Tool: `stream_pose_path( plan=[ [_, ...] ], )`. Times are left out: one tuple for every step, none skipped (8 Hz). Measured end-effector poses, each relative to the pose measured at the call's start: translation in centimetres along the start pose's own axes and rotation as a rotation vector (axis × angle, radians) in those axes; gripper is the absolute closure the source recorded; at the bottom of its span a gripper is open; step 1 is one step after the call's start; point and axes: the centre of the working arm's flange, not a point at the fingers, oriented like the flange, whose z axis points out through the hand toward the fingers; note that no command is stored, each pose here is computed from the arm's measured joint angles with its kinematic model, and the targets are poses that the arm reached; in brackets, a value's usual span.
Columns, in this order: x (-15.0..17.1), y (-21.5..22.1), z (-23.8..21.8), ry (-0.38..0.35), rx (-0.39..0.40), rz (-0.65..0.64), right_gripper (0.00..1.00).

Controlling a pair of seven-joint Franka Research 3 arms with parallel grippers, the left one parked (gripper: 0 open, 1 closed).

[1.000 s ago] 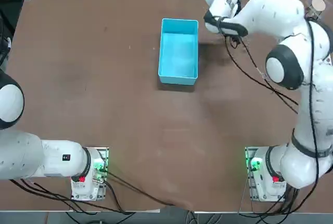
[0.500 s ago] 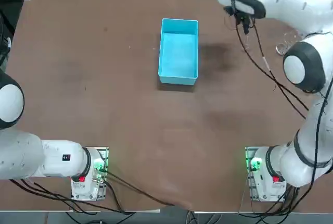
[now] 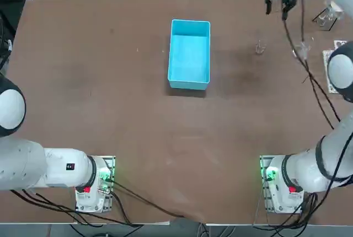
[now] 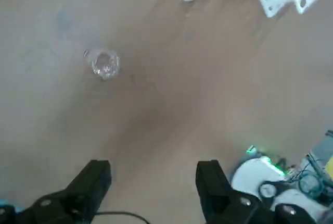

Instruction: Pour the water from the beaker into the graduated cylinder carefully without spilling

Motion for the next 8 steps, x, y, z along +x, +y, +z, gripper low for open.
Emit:
stream_pose_path(
  plan=[
    [1.7,3.3,-1.8,-0.043,0.069,-0.113,0.00],
    [2.9,6.4,-2.9,-0.055,0.123,-0.244,0.00],
    [3.5,9.1,-3.6,-0.053,0.163,-0.386,0.00],
    [3.4,10.8,-3.9,-0.034,0.191,-0.523,0.00],
    [2.9,11.8,-4.2,0.023,0.223,-0.613,0.00],
    [2.2,12.3,-4.7,0.100,0.258,-0.653,0.00],
    [1.3,12.7,-5.0,0.151,0.278,-0.683,0.00],
    [0.4,13.0,-5.4,0.183,0.283,-0.739,0.00]
  ],
)
